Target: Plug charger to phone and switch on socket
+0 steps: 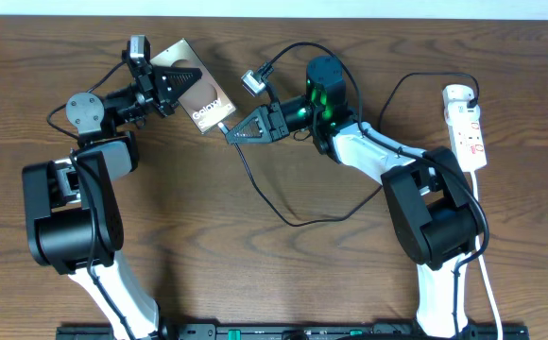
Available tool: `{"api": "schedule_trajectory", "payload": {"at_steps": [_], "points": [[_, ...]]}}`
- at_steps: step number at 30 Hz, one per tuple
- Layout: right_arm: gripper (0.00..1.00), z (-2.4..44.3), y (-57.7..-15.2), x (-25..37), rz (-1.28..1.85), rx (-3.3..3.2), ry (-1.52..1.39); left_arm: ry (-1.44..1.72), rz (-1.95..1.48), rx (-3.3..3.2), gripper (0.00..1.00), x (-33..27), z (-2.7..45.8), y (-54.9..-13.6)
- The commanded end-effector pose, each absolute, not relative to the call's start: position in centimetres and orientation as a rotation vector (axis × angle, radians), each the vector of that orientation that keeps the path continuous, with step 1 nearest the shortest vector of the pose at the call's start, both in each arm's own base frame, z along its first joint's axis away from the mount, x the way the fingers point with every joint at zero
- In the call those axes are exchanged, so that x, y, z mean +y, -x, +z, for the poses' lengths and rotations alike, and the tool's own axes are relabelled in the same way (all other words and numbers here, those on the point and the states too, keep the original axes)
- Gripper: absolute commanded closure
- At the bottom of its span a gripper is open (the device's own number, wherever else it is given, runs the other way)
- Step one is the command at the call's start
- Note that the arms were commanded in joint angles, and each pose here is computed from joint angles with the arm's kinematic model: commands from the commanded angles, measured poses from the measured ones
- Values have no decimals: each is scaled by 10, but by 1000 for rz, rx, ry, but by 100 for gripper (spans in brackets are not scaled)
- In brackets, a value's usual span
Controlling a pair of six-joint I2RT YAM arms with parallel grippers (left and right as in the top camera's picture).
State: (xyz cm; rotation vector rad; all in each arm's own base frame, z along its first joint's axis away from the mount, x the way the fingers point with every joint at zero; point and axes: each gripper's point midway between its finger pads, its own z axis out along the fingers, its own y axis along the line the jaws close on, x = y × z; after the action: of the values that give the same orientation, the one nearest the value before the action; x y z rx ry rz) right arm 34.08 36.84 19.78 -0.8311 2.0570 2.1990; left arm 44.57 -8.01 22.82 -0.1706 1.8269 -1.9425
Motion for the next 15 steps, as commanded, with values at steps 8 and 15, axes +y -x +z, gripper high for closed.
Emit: {"api": "schedule_trajectory", "payload": {"at_steps": [8, 15], "points": [[99, 200, -347, 375, 2163, 2036, 806, 82, -1891, 1813, 93, -74, 239, -442], [99, 200, -349, 376, 2162, 2046, 782, 72, -1885, 1813, 93, -74, 239, -441]]}}
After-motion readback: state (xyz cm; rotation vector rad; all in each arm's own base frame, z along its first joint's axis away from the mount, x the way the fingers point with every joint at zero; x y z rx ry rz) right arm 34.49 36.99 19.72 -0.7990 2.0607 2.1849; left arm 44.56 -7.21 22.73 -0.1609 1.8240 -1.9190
